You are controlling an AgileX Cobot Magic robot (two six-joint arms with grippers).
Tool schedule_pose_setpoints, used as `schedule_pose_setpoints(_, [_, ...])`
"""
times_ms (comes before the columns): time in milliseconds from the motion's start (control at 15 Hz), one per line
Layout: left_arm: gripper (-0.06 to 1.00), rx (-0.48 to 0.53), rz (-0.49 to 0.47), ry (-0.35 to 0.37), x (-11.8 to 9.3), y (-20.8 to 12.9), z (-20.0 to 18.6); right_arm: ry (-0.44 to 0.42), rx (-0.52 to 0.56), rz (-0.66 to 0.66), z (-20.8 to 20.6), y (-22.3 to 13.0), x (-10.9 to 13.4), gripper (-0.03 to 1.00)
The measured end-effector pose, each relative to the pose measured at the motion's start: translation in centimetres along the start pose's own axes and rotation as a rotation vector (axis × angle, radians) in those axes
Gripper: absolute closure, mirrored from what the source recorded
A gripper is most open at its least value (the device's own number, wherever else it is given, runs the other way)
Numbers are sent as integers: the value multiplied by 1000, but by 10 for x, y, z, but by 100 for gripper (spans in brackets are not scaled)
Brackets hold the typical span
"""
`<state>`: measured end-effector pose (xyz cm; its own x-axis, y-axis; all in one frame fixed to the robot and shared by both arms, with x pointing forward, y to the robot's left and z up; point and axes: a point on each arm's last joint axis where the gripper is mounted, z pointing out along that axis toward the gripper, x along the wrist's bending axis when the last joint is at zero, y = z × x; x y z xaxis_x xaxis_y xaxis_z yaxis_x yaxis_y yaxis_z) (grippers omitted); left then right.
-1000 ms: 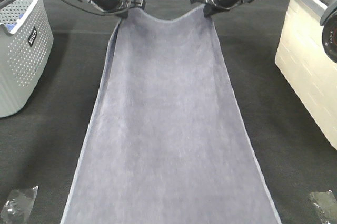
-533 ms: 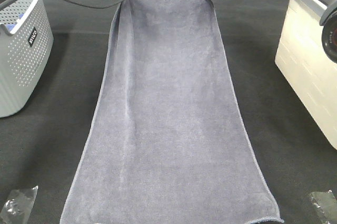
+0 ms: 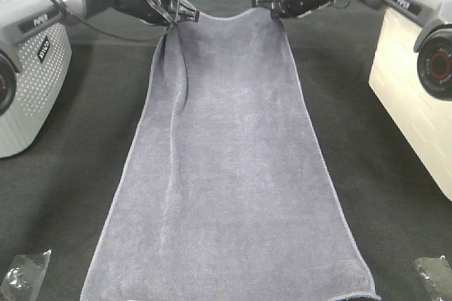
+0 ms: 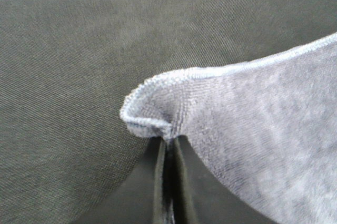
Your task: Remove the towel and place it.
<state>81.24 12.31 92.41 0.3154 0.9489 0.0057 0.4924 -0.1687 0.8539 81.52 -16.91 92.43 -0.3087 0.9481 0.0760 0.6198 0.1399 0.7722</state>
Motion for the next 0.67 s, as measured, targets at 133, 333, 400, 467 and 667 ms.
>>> schedule_pose_setpoints(133, [93,-24,0,2,0,-7,8,-5,-3,4,9,-8,-2,95])
schedule_pose_setpoints(333, [93,-41,-1,4,0,-21,19,-12,-18,9,18,-15,-3,95])
schedule_pose_setpoints(400, [93,-48,-2,5,0,-27,24,-17,-20,17,22,-20,-7,95])
schedule_pose_setpoints(467, [93,-54,-2,6,0,-30,26,-19,-14,20,26,-24,-9,95])
schedule_pose_setpoints(667, [93,-101,-2,9,1,-35,32,-29,-9,32,33,-32,-16,95])
